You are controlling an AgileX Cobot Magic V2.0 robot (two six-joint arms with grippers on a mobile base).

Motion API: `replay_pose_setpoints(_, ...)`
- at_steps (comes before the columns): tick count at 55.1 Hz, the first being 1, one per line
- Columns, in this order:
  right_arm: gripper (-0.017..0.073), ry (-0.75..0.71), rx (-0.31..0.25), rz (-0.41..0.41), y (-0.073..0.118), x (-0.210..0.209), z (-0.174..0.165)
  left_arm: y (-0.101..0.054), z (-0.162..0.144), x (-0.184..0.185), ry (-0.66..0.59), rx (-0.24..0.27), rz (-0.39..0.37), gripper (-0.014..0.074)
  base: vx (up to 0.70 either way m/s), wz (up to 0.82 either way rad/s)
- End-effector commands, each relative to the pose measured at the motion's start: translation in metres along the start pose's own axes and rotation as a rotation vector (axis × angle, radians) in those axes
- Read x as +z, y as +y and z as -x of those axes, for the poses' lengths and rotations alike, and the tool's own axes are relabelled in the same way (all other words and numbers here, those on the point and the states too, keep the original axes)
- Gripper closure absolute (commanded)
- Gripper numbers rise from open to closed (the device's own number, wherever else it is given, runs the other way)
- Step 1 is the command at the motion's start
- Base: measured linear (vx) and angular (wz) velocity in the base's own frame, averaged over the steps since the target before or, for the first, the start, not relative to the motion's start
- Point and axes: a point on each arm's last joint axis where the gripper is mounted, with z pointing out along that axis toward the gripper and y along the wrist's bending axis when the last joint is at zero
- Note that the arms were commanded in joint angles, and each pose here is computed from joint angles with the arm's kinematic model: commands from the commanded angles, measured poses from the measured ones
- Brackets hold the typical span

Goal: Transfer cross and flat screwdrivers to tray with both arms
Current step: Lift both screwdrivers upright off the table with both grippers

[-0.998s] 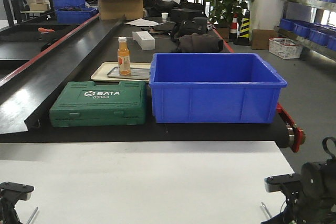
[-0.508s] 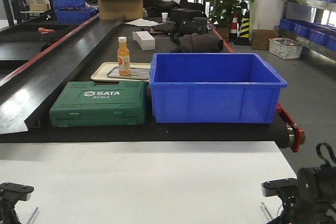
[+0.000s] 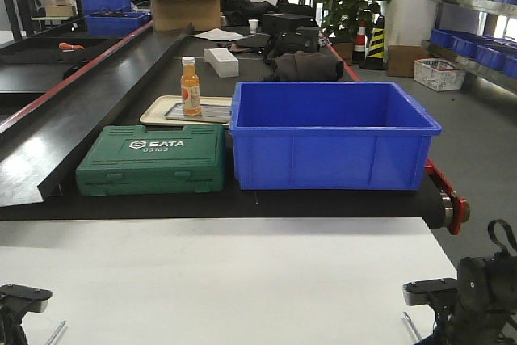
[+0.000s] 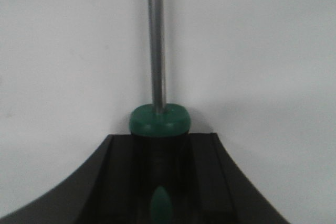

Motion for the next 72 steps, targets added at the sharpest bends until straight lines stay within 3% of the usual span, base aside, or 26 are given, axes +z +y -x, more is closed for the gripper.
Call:
replay_pose_setpoints(1,0.0574,-0.046,-0.003,-0.005,-0.003,-0.017,0.006,-0.002,0.007,-0.024,-0.083,-0.023,-0.006,0.0603,0.00,0.00)
replay_pose_setpoints(14,0.0571,-0.071,0.003,0.016,-0.001,-0.028,0.008,-0.007,0.013,-0.035,-0.164,-0.080,-0.052,0.0599,0.00,0.00)
replay_pose_setpoints(20,0.0570,-0.143,0.011,0.027,0.000,-0.048,0.011,-0.008,0.016,-0.060,-0.280,-0.105,-0.055,0.0597,0.00,0.00)
replay_pose_setpoints(33,0.0568,-0.341,0.028,0.071,0.004,-0.115,0.009,-0.018,0.010,-0.126,-0.499,-0.090,-0.094,0.0594,0.00,0.00)
replay_pose_setpoints(41,0.0568,-0.485,0.005,0.115,0.009,-0.164,-0.001,-0.034,-0.001,-0.174,-0.649,-0.047,-0.142,0.0594,0.00,0.00)
replay_pose_setpoints(51,0.0568,-0.694,0.004,0.188,0.017,-0.225,-0.019,-0.070,-0.021,-0.234,-0.879,0.036,-0.229,0.0594,0.00,0.00)
replay_pose_setpoints(61,0.0568,-0.852,-0.162,0.212,0.050,-0.272,-0.042,-0.101,-0.042,-0.276,-1.044,0.087,-0.335,0.0594,0.00,0.00)
replay_pose_setpoints(72,0.0568,-1.033,-0.157,0.286,0.074,-0.310,-0.061,-0.111,-0.062,-0.303,-1.154,0.114,-0.342,0.0594,0.00,0.00)
